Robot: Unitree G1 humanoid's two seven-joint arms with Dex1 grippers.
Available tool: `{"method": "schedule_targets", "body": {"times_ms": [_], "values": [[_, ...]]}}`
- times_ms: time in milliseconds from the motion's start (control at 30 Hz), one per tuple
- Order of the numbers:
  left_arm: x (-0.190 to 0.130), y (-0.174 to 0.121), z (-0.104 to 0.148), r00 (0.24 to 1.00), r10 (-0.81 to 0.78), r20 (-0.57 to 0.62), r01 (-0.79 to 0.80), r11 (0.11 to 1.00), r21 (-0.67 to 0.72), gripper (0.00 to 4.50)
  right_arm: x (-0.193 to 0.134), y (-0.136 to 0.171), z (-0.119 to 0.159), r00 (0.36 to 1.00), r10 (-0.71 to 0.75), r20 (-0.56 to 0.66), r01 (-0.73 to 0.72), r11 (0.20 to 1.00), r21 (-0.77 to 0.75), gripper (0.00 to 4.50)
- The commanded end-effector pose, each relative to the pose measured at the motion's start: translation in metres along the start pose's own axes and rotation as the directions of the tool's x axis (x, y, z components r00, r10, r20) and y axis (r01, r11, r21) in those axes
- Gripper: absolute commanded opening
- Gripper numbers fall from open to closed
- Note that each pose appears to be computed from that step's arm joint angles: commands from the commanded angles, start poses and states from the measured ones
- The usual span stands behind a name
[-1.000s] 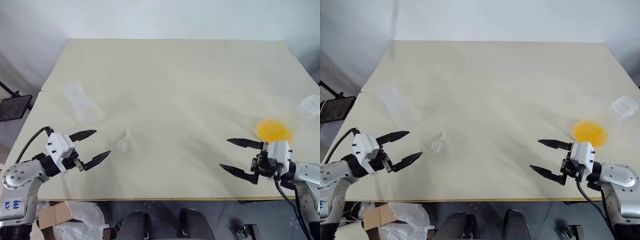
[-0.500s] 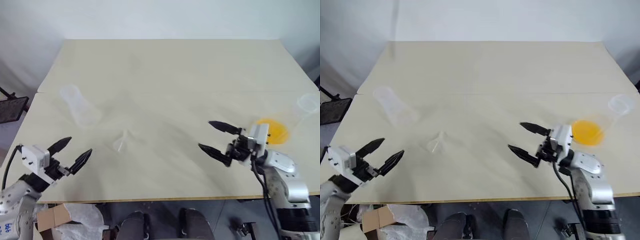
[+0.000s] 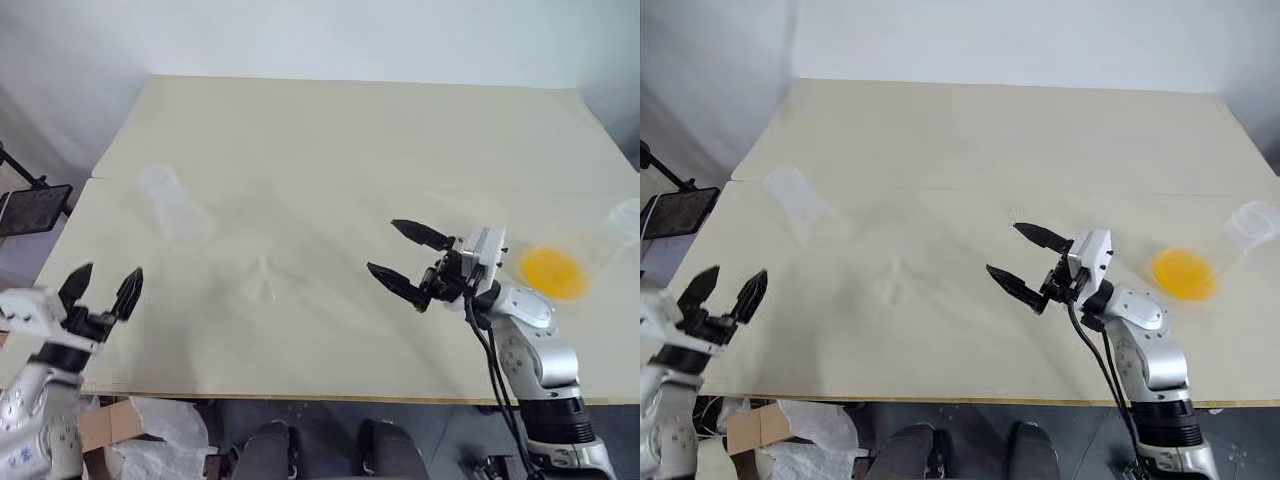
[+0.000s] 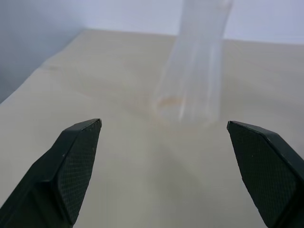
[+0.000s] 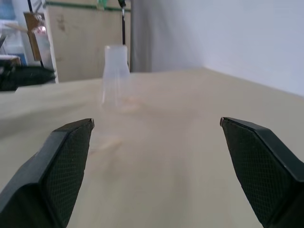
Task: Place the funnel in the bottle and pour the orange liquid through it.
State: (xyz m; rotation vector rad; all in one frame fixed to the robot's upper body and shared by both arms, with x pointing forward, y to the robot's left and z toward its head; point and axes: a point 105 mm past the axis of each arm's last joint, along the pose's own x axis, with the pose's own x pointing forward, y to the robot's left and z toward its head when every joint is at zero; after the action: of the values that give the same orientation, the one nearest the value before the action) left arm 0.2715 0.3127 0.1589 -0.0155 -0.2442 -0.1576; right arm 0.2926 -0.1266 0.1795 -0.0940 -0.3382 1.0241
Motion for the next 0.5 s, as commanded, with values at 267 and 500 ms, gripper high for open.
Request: {"method": "schedule_targets", "body": {"times_ms": [267, 500], "values": [[0.082, -0.005, 0.025, 0.997, -0.076, 0.023, 0.076, 0.997, 0.007, 4.50, -0.007, 0.003, 0.009, 0.999, -0.026, 0.018, 0.027, 0.999, -0.033, 4.46], [0.115, -0.005, 0.027, 0.995, -0.093, 0.027, 0.093, 0.996, 0.017, 4.50, -0.004, 0.004, 0.009, 0.999, -0.043, 0.032, 0.044, 0.999, -0.031, 4.46]]}}
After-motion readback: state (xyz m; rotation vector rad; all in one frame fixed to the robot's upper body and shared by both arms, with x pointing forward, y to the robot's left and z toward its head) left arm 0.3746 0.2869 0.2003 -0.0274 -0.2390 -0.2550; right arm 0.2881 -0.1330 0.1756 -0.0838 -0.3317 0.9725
